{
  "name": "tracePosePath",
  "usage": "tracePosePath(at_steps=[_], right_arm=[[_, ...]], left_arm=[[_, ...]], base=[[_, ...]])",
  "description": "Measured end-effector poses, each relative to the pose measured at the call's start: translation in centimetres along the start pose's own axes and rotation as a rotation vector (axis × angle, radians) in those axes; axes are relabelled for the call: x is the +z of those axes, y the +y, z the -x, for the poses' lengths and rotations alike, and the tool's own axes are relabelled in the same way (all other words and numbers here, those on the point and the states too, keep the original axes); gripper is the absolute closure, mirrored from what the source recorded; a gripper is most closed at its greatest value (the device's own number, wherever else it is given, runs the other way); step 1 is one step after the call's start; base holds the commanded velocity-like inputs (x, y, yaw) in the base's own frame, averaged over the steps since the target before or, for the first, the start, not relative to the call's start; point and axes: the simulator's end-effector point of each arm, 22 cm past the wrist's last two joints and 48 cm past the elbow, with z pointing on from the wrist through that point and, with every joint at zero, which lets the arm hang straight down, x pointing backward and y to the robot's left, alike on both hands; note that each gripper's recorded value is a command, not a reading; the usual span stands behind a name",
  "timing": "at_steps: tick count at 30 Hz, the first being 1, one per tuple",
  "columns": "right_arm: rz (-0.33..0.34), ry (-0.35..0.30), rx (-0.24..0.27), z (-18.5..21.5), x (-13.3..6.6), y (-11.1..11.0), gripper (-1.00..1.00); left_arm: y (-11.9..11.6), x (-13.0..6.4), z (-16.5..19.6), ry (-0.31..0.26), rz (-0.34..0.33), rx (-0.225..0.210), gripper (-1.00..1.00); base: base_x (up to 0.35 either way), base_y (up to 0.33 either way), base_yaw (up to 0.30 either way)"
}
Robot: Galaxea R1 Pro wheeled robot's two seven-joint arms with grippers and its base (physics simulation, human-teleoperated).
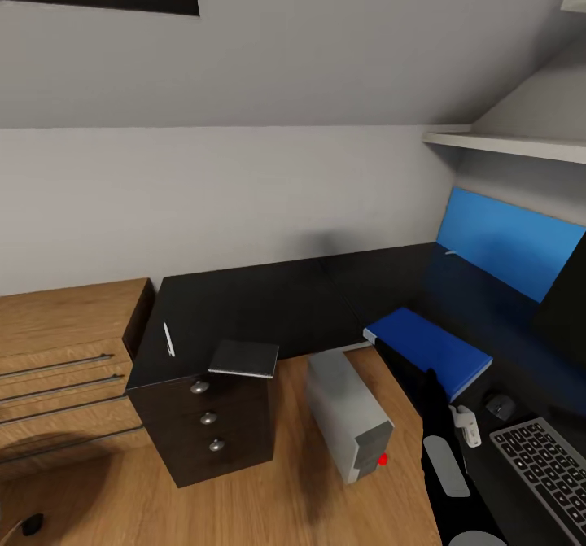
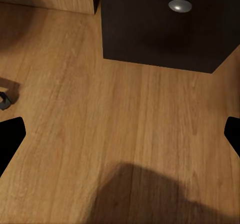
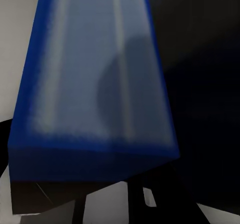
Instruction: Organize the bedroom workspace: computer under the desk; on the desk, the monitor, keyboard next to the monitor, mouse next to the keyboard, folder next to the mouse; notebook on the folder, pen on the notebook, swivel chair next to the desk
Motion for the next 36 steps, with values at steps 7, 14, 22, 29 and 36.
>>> tracePosePath(at_steps=[7,14,22,29,36], right_arm=[[0.001,-0.001,0.000,0.01,-0.01,0.03,1.00],[-0.001,-0.008,0.001,0.14,-0.02,-0.02,1.00],[-0.003,-0.009,0.000,0.13,0.00,-0.17,1.00],[-0.005,-0.007,-0.001,0.06,0.03,-0.29,1.00],[-0.005,-0.007,-0.001,0.07,0.01,-0.27,1.00]], left_arm=[[0.00,0.00,0.00,0.000,0.000,0.000,-1.00],[0.01,0.00,0.01,0.000,0.000,0.000,-1.00],[-0.08,-0.03,-0.10,0.002,-0.004,0.003,-1.00],[-0.16,-0.06,-0.20,0.004,-0.009,0.006,-1.00],[-0.18,-0.06,-0.20,0.005,-0.010,0.006,-1.00]], base=[[0.000,0.000,0.000],[0.000,0.000,0.000],[0.000,0.000,-0.062],[0.000,0.000,-0.044],[0.079,0.000,-0.004]])
